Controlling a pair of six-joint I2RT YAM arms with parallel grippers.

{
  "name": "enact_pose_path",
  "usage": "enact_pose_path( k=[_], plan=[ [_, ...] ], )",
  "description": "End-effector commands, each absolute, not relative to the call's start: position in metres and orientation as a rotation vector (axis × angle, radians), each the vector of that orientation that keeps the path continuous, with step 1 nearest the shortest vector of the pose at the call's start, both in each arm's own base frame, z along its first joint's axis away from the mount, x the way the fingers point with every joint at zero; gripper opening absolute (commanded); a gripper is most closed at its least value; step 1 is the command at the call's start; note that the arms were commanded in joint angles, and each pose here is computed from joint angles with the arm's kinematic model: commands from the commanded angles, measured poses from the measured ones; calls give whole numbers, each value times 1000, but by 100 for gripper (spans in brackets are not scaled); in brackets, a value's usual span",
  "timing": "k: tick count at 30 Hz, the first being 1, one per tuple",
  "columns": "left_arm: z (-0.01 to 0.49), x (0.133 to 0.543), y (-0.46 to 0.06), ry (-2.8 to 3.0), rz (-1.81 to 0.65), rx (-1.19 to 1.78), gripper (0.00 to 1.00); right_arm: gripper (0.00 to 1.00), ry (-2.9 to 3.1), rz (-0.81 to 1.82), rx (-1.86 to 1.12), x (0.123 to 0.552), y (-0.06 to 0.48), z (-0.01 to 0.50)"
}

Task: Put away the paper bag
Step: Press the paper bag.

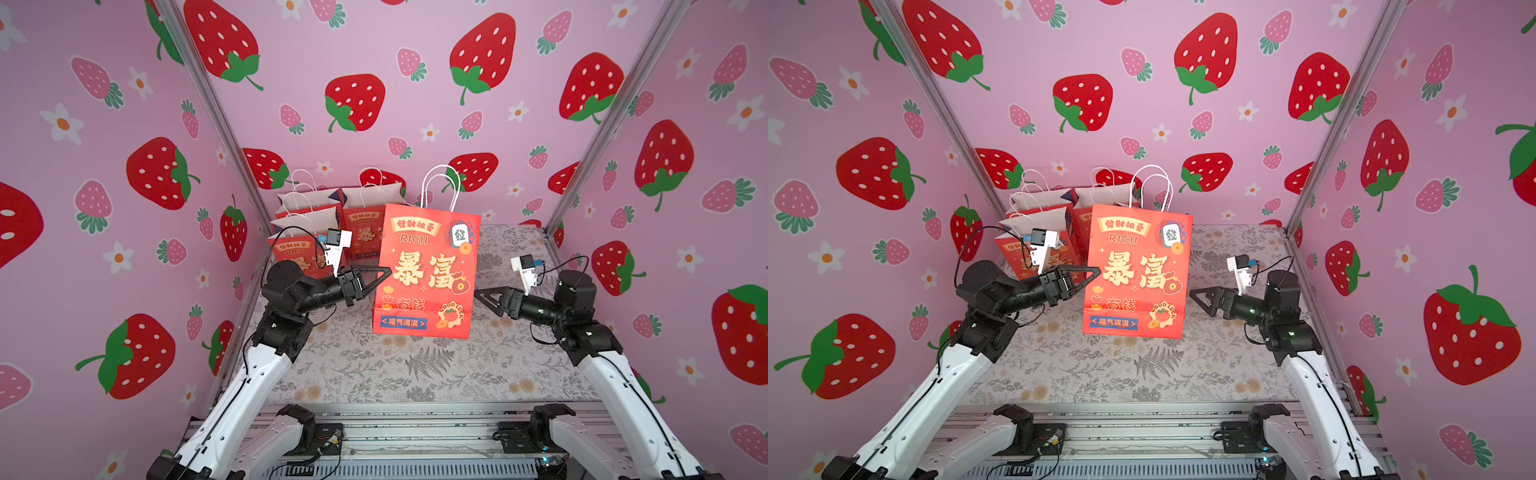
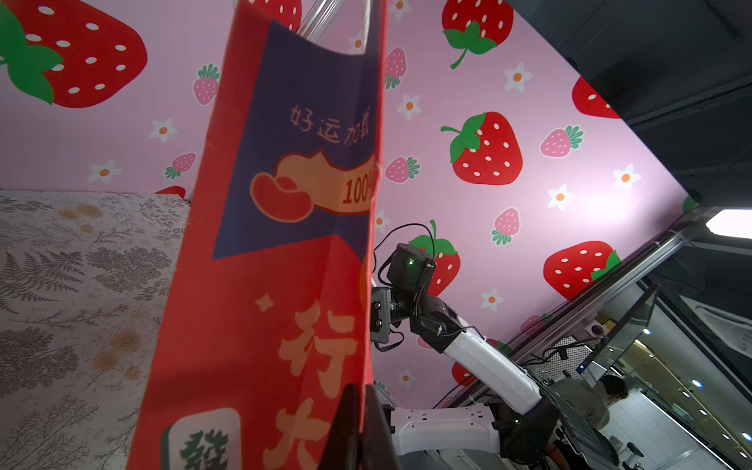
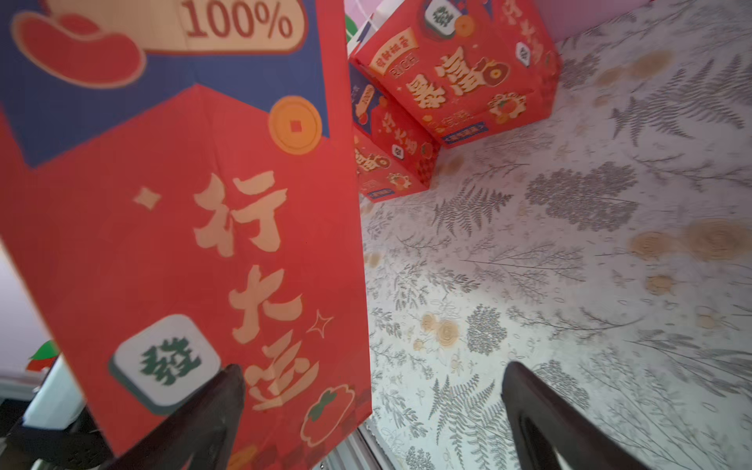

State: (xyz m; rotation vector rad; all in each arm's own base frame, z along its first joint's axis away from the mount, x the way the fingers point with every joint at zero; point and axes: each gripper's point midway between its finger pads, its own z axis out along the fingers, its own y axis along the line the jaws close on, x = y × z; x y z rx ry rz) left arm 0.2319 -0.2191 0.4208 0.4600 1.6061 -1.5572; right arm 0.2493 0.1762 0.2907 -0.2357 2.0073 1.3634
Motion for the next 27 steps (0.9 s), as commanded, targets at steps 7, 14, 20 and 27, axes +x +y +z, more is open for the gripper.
enact_pose_path(
  k=[7,14,20,27],
  plan=[
    [466,214,-216,1458,-1630,507,0,100,1870,1587,-608,213,232,315],
    [459,218,-218,1469,-1639,503,0,95,1847,1599,-663,210,253,319],
    [443,226,-221,1513,-1630,500,0,88,1781,1558,-630,208,247,338],
    [418,242,-226,1577,-1631,480,0,81,1667,1510,-619,191,234,377]
  ],
)
